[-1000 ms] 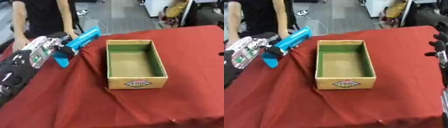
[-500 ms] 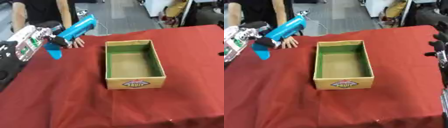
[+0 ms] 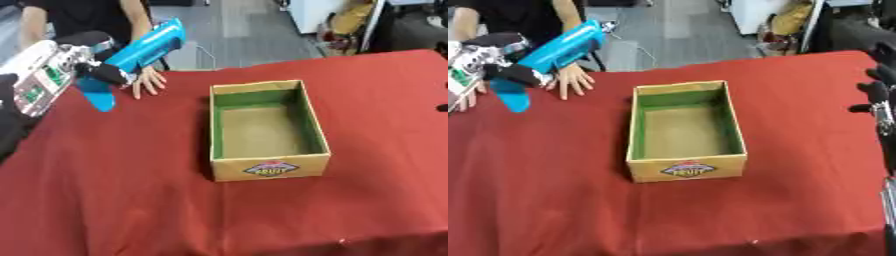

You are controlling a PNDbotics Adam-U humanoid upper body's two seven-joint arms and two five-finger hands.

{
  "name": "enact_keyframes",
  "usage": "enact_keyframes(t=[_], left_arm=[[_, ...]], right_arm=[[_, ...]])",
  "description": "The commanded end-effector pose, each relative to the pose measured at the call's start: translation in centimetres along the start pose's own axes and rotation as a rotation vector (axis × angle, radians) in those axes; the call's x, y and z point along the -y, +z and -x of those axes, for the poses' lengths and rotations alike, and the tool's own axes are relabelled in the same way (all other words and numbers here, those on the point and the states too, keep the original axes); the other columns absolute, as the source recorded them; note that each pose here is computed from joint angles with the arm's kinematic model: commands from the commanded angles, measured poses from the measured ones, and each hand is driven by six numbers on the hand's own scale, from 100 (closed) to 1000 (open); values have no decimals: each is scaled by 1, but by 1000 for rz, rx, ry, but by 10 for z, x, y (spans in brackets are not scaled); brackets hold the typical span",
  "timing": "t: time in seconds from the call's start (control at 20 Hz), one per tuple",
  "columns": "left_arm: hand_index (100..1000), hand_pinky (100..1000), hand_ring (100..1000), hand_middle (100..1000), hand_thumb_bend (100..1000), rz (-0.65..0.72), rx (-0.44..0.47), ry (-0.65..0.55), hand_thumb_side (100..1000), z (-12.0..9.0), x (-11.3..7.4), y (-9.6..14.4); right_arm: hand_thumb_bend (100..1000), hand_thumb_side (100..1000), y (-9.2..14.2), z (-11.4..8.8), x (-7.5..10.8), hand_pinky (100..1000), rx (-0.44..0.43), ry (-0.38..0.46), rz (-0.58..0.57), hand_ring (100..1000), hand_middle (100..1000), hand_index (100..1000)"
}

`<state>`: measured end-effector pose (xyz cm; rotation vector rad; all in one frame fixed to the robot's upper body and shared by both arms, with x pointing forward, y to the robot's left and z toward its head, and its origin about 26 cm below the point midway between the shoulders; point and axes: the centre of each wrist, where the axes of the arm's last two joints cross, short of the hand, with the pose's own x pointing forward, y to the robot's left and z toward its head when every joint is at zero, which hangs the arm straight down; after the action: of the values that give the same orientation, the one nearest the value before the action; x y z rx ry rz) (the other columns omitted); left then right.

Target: Pick up objects on the table and place them in the box.

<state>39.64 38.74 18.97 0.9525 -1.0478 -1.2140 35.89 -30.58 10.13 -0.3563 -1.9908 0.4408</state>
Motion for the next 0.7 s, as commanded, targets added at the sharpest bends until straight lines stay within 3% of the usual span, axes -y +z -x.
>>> enact_keyframes(t=[0.05,0.5,0.7], left_arm=[[298,216,115,141,100,-49,-20,-18,422,8,-22,9],[296,216,114,140,100,-47,-6,-18,423,4,-23,8],[295,213,111,138,100,-46,33,-10,423,-10,-24,2]], right_arm=[[490,940,-5,-6,9,637,25,27,0,859,919,1000],[490,939,-6,-7,9,637,26,26,0,859,919,1000],[491,938,-5,-6,8,637,25,26,-4,859,919,1000]])
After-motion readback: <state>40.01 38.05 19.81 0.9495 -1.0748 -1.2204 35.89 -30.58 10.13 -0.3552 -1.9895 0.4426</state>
